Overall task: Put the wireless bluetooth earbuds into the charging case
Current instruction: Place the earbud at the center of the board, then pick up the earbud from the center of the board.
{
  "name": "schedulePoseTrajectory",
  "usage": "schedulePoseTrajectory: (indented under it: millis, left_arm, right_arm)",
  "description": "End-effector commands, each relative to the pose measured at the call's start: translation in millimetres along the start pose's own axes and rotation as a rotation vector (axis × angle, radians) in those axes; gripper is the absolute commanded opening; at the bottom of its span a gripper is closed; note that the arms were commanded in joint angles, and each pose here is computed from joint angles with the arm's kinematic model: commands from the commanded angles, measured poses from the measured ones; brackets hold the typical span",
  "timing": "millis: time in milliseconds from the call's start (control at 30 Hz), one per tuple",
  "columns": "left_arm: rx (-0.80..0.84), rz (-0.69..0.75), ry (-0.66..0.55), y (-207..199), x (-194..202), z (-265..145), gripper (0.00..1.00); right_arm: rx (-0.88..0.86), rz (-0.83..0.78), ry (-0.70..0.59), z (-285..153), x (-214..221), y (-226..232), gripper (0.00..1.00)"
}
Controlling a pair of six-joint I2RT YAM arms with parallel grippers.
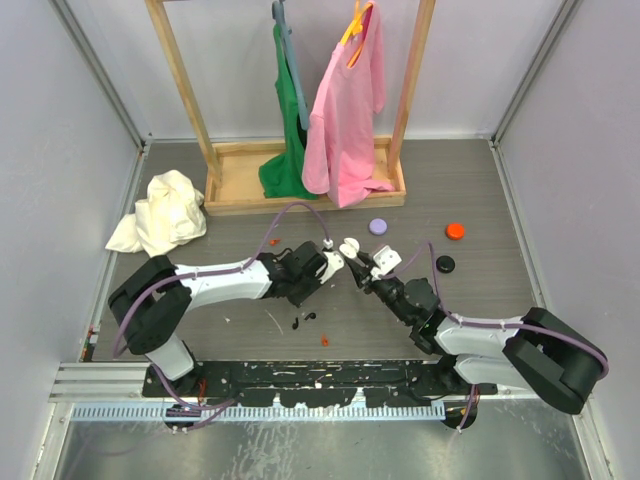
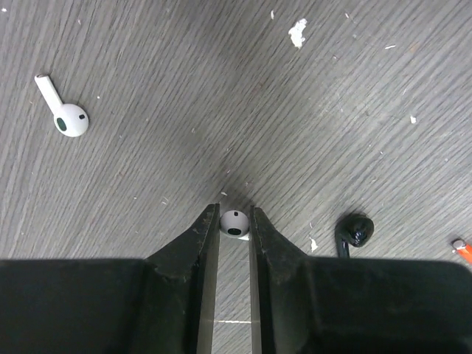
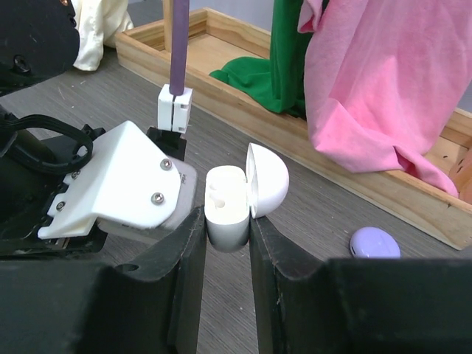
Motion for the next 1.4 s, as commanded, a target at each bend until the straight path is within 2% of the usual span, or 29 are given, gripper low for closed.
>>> schedulePoseTrajectory:
  millis: [0, 167, 333, 433, 667, 767, 967, 1300, 1367]
  left_arm:
    - [0.017, -0.010, -0.018, 0.5, -9.4, -4.3, 0.25]
    - [-0.001, -0.063, -0.045, 1.0, -13.6, -12.2, 0.47]
    - [-0.055, -0.205, -0.076, 1.3, -21.2, -31.9, 0.58]
    - [-0.088, -0.354, -0.100, 0.1, -23.1, -44.4, 0.59]
    - [-0.195, -0.652, -0.043, 0.6, -21.6, -46.4, 0.59]
    - [-0.180, -0.742, -0.025, 1.1, -23.5, -40.1, 0.57]
    - [-0.165, -0.781, 0.013, -2.3, -30.0, -25.9, 0.51]
    - [-0.163, -0.802, 0.049, -0.9, -31.6, -6.8, 0.33]
    - [-0.155, -0.803, 0.064, -2.5, -30.9, -3.3, 0.32]
  right_arm:
    - [0.051, 0.011, -0.103, 1.8, -18.2, -6.7, 0.01]
    - [0.055, 0.011, -0.105, 0.7, -18.4, -7.4, 0.01]
    - [0.062, 0.012, -0.106, 0.5, -19.0, -8.0, 0.01]
    - [0.067, 0.015, -0.104, 0.4, -19.0, -8.4, 0.01]
    - [0.079, 0.019, -0.095, 0.6, -18.5, -9.0, 0.01]
    - [0.081, 0.021, -0.093, 0.5, -18.4, -9.2, 0.01]
    - [0.081, 0.021, -0.088, 0.7, -18.1, -9.2, 0.01]
    - [0.077, 0.018, -0.077, 2.1, -17.5, -8.8, 0.01]
    - [0.076, 0.018, -0.075, 2.3, -17.5, -8.7, 0.01]
Point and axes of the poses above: each gripper's point midway between its finger pads, its own z axis out along the fingers, its own y axis along the line the jaws close on, x = y × z, the point moved 10 cm from there along -z, back along the fingers, and after that the axes turned 8 degrees about -z, right-handed, at the moved point
